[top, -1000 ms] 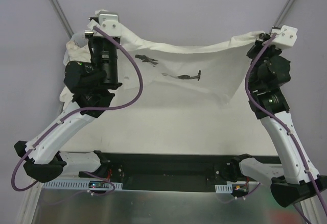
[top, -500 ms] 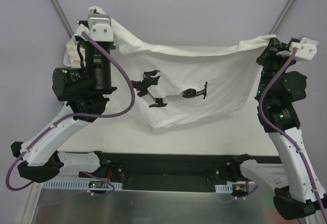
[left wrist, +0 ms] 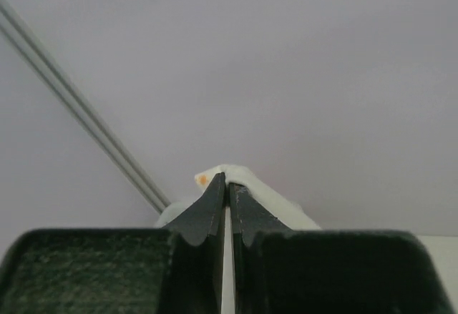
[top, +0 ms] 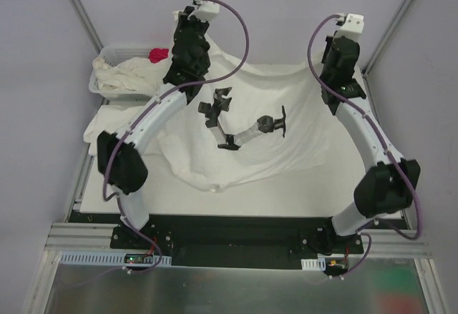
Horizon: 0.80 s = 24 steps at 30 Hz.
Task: Fold and stack the t-shirts
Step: Flatten out the tshirt
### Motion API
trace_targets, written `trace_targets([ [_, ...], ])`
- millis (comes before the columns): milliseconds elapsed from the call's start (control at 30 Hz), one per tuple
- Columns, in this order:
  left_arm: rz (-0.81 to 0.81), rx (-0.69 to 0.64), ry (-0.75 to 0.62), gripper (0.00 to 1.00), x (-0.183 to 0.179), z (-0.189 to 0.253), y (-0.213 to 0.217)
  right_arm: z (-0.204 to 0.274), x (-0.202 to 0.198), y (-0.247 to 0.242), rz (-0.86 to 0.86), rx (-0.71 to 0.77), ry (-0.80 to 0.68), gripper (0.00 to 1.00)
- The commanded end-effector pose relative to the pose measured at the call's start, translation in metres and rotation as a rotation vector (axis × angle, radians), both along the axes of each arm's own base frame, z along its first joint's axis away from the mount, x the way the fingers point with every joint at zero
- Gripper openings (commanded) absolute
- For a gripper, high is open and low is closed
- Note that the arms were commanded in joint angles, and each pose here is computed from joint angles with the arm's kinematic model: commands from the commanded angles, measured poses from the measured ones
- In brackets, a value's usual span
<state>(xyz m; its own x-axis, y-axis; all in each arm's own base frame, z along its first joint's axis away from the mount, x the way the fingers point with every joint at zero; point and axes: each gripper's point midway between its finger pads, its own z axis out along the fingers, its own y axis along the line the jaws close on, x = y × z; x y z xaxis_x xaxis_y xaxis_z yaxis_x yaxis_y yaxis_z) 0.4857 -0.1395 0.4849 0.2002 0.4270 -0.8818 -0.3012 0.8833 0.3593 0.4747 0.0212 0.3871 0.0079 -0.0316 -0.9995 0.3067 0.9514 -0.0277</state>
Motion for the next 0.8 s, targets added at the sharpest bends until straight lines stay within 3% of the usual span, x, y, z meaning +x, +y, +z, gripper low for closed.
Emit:
trace_targets([
  [0, 0.063, -0.042, 0.032, 0.00, 0.069, -0.027, 0.011, 0.000, 0.060, -0.027, -0.057, 0.054, -0.020, 0.01],
  [33, 0.062, -0.064, 0.005, 0.00, 0.076, -0.017, 0.014, -0.009, 0.073, -0.031, -0.064, 0.061, -0.003, 0.01],
  [167, 0.042, -0.134, 0.040, 0.00, 0.119, -0.051, 0.028, -0.025, 0.107, -0.046, -0.106, 0.047, 0.025, 0.01],
  [333, 0.039, -0.153, -0.011, 0.00, 0.123, -0.030, 0.041, -0.022, 0.118, -0.047, -0.121, 0.058, -0.042, 0.01],
  [367, 0.024, -0.152, -0.026, 0.00, 0.118, -0.017, 0.039, 0.003, 0.116, -0.047, -0.121, 0.055, -0.166, 0.01],
  [400, 0.012, -0.163, -0.054, 0.00, 0.111, 0.000, 0.039, -0.009, 0.107, -0.048, -0.124, 0.029, -0.172, 0.01],
  [467, -0.020, -0.161, -0.090, 0.00, 0.096, 0.027, 0.036, 0.020, 0.097, -0.041, -0.121, -0.002, -0.309, 0.01],
  [633, -0.074, -0.154, -0.176, 0.00, 0.053, 0.084, 0.033, 0.057, 0.069, -0.038, -0.093, -0.044, -0.412, 0.01],
  [767, -0.134, -0.156, -0.231, 0.00, 0.018, 0.119, 0.029, 0.058, 0.050, -0.039, -0.090, -0.022, -0.404, 0.01],
])
